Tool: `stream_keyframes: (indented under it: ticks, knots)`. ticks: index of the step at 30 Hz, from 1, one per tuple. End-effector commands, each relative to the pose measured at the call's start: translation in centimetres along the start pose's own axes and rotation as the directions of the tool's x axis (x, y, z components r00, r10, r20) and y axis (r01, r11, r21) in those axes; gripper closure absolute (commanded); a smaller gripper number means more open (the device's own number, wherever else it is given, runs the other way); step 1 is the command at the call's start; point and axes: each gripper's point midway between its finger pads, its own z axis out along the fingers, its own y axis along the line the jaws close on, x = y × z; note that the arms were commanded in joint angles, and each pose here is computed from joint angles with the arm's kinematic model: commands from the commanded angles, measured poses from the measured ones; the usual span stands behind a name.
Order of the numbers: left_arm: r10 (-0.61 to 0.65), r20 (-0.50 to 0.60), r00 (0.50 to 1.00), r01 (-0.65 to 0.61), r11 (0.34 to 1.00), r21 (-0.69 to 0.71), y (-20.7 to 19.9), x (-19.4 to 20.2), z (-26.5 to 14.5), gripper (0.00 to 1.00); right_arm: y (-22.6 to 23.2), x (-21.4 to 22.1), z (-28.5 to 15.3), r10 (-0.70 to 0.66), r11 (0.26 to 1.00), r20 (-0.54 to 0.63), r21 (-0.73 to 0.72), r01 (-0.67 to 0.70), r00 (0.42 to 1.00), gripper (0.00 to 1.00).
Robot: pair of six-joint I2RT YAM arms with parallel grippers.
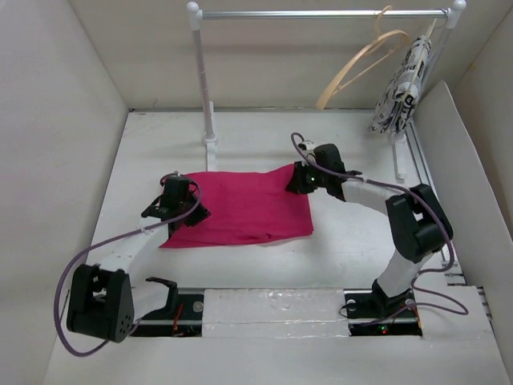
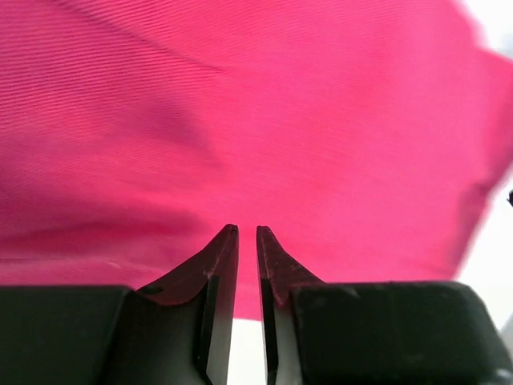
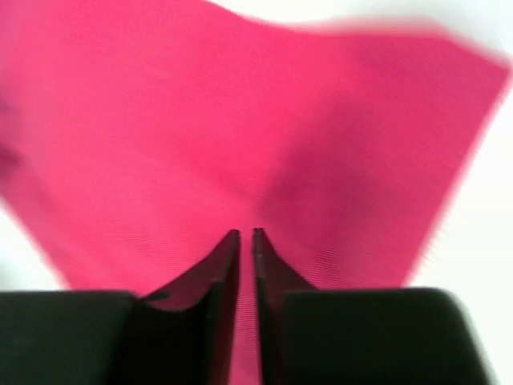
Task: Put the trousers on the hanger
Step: Fold the trousers at the center of the board, then pick up the hanger from the clothesline.
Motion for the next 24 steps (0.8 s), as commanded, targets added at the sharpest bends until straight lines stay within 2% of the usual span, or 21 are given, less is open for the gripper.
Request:
stream_keyframes:
  ticks: [1, 2, 4, 5, 6, 9, 11, 14, 18, 20, 23, 24]
  knots:
    - [0.045, 0.049, 0.998, -0.053, 0.986, 0.159, -4.6, -1.5, -3.2, 0.87, 8.5, -7.5, -4.5, -0.182, 0.968, 0.139, -0.147, 0.202, 0.973, 0.79]
    - [0.055, 0.07, 0.996, -0.068, 0.979, 0.193, -5.8, -1.9, -4.1, 0.87, 9.8, -8.4, -5.7, -0.239, 0.954, 0.155, -0.147, 0.261, 0.959, 0.72]
    - [0.074, 0.113, 0.991, -0.099, 0.966, 0.24, -7.9, -2.9, -5.6, 0.87, 13.0, -10.8, -9.4, -0.333, 0.926, 0.189, -0.122, 0.359, 0.924, 0.65]
    - [0.077, 0.118, 0.99, -0.106, 0.959, 0.264, -8.5, -3.1, -6.0, 0.86, 13.4, -11.8, -10.9, -0.346, 0.924, 0.207, -0.092, 0.37, 0.915, 0.55]
    - [0.09, 0.132, 0.987, -0.125, 0.95, 0.287, -9.2, -3.5, -6.4, 0.86, 14.1, -13.0, -13.0, -0.361, 0.923, 0.242, -0.048, 0.382, 0.901, 0.51]
    - [0.111, 0.14, 0.984, -0.149, 0.942, 0.302, -10.0, -3.9, -6.7, 0.88, 14.5, -18.0, -18.0, -0.366, 0.919, 0.382, 0.006, 0.394, 0.849, 0.41]
    - [0.129, 0.164, 0.978, -0.173, 0.942, 0.286, -9.9, -4.4, -6.9, 0.89, 13.1, -21.6, -21.6, -0.358, 0.926, 0.471, 0.071, 0.37, 0.806, 0.35]
    - [0.159, 0.225, 0.961, -0.219, 0.937, 0.271, -10.1, -5.6, -7.7, 0.89, 10.2, -25.2, -24.9, -0.342, 0.939, 0.53, 0.156, 0.307, 0.776, 0.3]
    - [0.188, 0.244, 0.951, -0.252, 0.93, 0.267, -10.5, -6.1, -8.3, 0.87, 5.7, -27.9, -27.3, -0.28, 0.957, 0.576, 0.234, 0.173, 0.768, 0.28]
    - [0.191, 0.26, 0.946, -0.262, 0.926, 0.271, -10.5, -6.2, -8.7, 0.85, 2.9, -29.3, -27.3, -0.233, 0.967, 0.608, 0.227, 0.114, 0.759, 0.26]
    - [0.2, 0.277, 0.94, -0.275, 0.924, 0.266, -10.0, -6.1, -9.1, 0.81, 2.6, -30.7, -26.4, -0.189, 0.982, 0.615, 0.131, 0.137, 0.765, 0.25]
    - [0.212, 0.277, 0.937, -0.287, 0.921, 0.264, -9.7, -5.9, -8.9, 0.77, 2.6, -31.5, -25.6, -0.186, 0.982, 0.613, 0.106, 0.153, 0.768, 0.25]
